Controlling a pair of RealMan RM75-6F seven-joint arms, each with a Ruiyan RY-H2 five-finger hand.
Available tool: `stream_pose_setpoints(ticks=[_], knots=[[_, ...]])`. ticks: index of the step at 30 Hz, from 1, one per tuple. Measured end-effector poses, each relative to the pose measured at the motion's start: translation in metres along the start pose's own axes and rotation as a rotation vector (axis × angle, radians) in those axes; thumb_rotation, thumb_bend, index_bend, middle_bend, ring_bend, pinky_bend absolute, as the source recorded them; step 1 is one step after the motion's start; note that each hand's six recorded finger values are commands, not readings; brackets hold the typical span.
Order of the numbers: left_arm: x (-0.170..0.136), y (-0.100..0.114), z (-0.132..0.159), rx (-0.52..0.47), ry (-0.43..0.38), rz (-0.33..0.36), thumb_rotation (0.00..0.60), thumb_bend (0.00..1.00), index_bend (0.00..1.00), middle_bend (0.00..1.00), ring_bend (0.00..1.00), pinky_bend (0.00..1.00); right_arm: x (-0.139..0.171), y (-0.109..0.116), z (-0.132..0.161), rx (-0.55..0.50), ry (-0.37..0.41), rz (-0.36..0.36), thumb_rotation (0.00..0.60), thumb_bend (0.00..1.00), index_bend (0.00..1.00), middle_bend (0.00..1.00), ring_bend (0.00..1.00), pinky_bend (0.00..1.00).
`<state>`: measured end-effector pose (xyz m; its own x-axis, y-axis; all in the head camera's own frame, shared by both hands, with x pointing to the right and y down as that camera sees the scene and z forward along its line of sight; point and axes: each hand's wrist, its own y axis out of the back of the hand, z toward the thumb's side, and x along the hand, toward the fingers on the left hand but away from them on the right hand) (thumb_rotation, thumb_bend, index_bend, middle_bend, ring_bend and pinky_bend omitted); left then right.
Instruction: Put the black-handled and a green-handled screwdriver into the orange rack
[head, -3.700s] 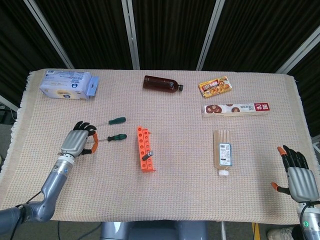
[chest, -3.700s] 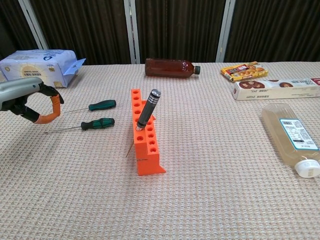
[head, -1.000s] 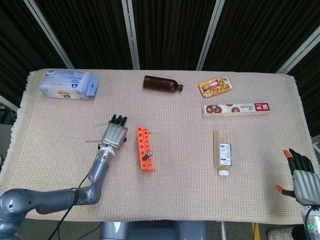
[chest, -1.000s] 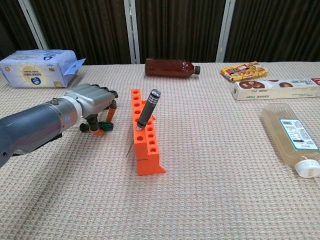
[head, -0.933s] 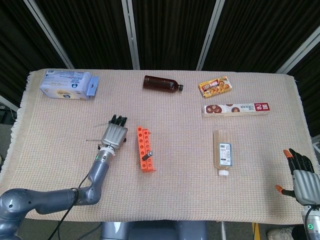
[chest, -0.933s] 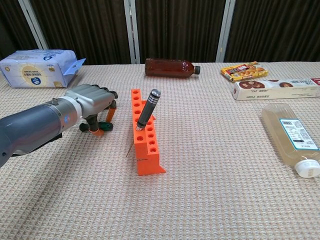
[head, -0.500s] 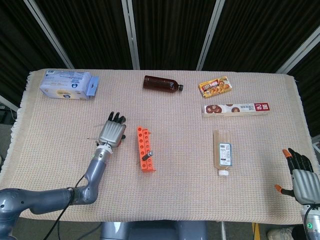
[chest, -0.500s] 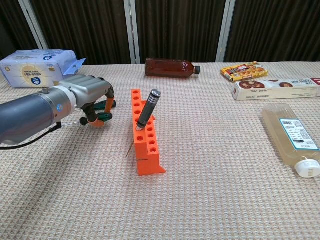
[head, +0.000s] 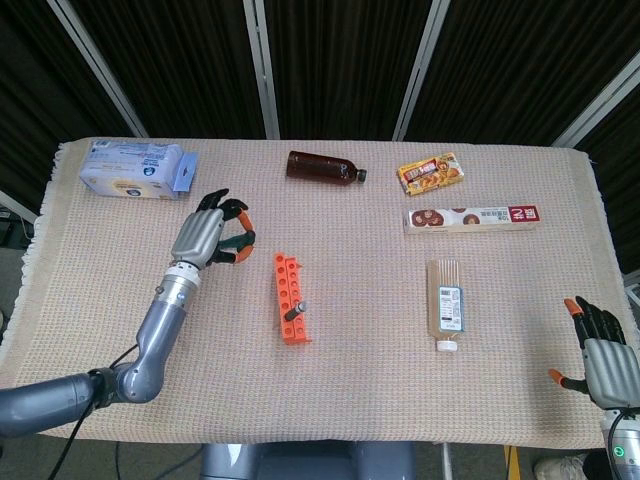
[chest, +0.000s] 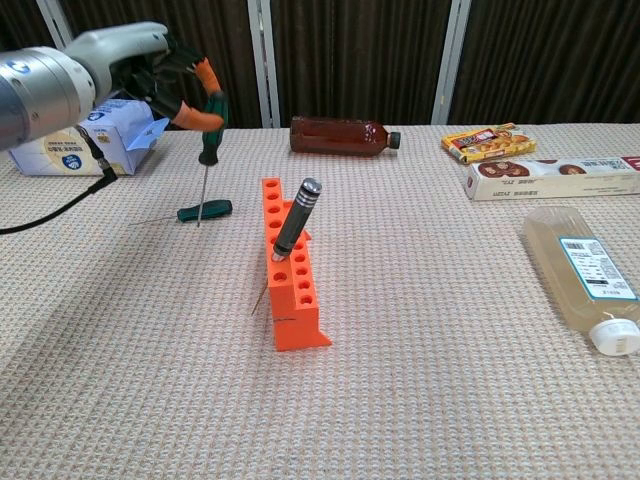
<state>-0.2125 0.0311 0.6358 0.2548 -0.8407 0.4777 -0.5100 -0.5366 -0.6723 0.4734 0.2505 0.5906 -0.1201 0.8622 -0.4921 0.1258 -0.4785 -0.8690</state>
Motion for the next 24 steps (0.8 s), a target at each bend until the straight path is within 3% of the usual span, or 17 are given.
stream_pose_setpoints(ticks=[5,10,16,24], knots=[[-0.005,0.023,0.009,-0.266,-0.049,0.024,0.6,0.53,0.7,0.25,0.04,0.0,-0.001,0.0,0.002,-0.002,0.007,-0.001,0.6,0.0,0.0,0.0,0.0,0.0],[-0.007,0.037,0.019,-0.442,-0.104,0.008,0.6,0.53,0.7,0.25,0.04,0.0,0.0,0.0,0.001,-0.002,0.003,-0.004,0.6,0.0,0.0,0.0,0.0,0.0],[-0.007,0.039,0.032,-0.498,-0.157,-0.015,0.6,0.53,0.69,0.25,0.04,0.0,0.0,0.001,0.0,-0.004,0.0,-0.005,0.6,0.0,0.0,0.0,0.0,0.0],[-0.003,0.017,0.044,-0.49,-0.175,-0.073,0.6,0.53,0.69,0.25,0.04,0.0,0.001,0.0,-0.003,-0.005,-0.01,-0.004,0.6,0.0,0.0,0.0,0.0,0.0]])
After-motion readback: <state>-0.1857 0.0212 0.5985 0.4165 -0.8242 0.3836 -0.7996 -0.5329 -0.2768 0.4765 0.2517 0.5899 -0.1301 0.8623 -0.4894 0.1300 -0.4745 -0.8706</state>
